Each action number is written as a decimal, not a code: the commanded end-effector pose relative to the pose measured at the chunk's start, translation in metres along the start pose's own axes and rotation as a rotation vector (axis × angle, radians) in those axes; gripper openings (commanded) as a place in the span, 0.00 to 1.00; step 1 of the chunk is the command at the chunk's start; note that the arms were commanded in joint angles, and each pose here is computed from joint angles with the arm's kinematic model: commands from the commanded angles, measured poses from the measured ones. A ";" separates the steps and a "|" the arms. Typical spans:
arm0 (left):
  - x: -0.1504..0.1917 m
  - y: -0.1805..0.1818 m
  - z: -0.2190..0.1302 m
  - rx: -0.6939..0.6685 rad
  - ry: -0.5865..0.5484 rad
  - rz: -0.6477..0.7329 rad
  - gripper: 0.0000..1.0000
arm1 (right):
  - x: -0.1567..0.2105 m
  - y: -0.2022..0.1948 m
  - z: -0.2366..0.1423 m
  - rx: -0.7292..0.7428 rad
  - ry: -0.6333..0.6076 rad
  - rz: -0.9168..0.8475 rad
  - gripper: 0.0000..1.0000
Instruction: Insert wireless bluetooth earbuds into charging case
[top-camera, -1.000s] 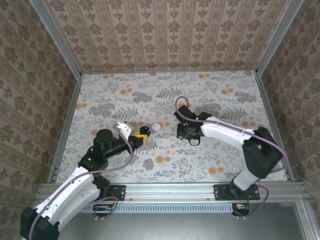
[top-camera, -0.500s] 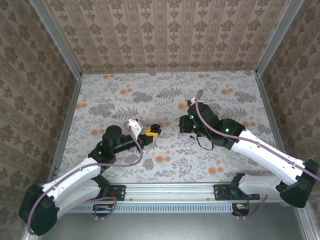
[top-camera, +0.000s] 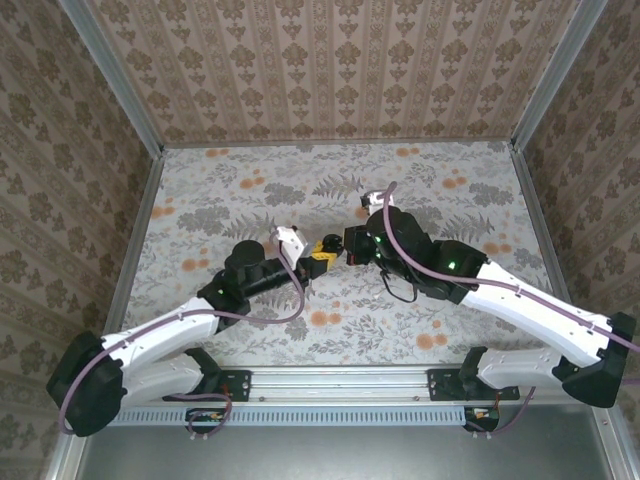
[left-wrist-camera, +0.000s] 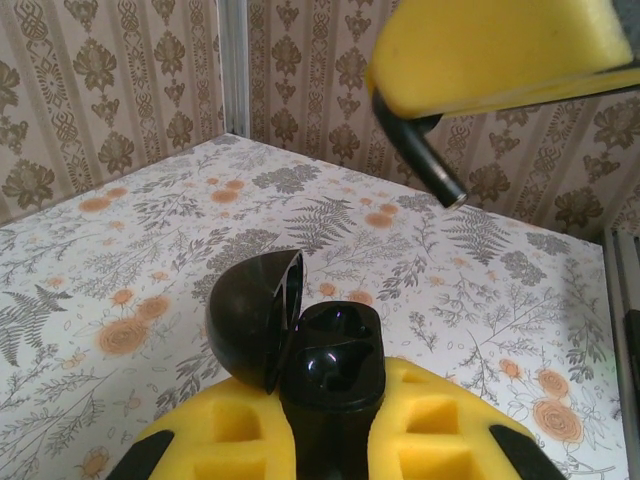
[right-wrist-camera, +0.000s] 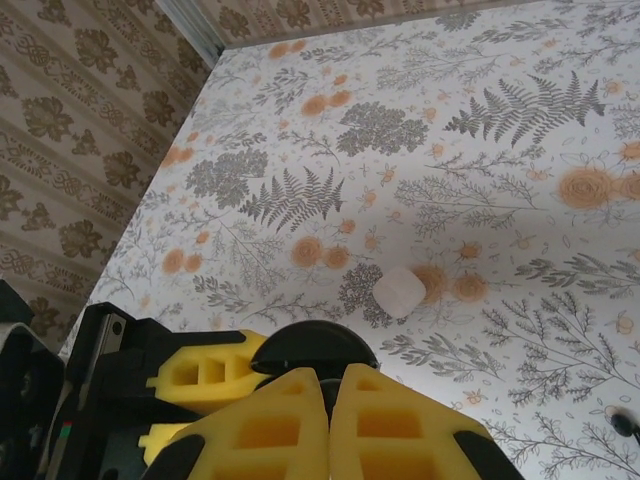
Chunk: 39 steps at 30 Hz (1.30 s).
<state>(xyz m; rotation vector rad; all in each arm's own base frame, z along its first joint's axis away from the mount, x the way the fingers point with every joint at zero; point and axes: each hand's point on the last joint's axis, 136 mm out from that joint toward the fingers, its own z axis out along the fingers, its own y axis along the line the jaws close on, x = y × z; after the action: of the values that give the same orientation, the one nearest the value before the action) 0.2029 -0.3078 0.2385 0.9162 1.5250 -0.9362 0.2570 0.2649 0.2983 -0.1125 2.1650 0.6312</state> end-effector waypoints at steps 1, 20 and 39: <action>-0.032 -0.003 0.003 -0.001 -0.089 0.001 0.00 | -0.015 0.012 -0.002 -0.019 -0.049 -0.009 0.06; -0.040 -0.007 0.006 0.005 -0.116 -0.043 0.00 | 0.006 0.006 0.018 0.016 -0.023 -0.053 0.06; -0.059 -0.025 -0.019 0.194 -0.184 -0.106 0.00 | -0.023 0.027 -0.029 -0.276 -0.151 -0.124 0.07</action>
<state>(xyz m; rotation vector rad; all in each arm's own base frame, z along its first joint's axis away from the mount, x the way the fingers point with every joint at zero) 0.1939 -0.3097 0.2695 0.8591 1.4728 -1.1385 0.2485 0.2649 0.3261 -0.2568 1.9718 0.7401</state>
